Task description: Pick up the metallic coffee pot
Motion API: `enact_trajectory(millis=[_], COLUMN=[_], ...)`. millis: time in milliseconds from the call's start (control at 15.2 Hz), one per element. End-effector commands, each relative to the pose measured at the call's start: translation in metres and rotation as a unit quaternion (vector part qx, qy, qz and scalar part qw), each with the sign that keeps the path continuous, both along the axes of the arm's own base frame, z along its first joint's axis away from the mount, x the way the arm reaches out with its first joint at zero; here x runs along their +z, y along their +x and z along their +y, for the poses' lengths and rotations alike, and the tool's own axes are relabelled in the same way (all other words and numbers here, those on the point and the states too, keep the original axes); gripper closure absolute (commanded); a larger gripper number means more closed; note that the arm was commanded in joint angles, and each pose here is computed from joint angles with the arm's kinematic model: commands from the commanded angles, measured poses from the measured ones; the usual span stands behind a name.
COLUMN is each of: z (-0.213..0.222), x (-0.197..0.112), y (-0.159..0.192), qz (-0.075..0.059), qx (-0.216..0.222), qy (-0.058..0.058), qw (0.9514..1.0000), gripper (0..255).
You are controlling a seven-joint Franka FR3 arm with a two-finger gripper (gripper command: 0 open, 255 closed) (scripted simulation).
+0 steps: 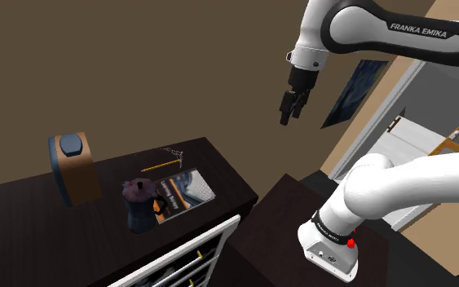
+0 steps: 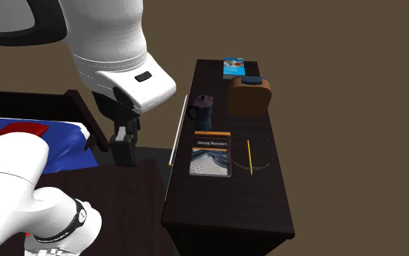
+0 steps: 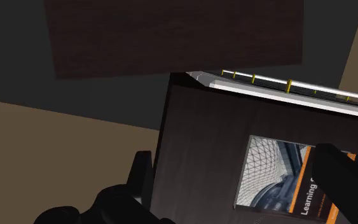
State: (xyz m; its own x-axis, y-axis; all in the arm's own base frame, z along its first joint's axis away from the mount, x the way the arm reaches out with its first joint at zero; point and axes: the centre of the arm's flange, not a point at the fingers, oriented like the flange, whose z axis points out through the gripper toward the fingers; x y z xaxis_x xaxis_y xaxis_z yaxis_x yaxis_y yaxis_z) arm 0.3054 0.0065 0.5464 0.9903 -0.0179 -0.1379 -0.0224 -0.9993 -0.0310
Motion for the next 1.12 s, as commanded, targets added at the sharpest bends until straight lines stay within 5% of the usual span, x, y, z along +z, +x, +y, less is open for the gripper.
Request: enact_trajectory(millis=[0,1056], z=[0.0,0.171], x=[0.0,-0.095], y=[0.0,0.086], qz=[0.0,-0.006], qx=[0.0,0.077], qy=[0.0,-0.005], qw=[1.0,0.997], gripper=[0,0])
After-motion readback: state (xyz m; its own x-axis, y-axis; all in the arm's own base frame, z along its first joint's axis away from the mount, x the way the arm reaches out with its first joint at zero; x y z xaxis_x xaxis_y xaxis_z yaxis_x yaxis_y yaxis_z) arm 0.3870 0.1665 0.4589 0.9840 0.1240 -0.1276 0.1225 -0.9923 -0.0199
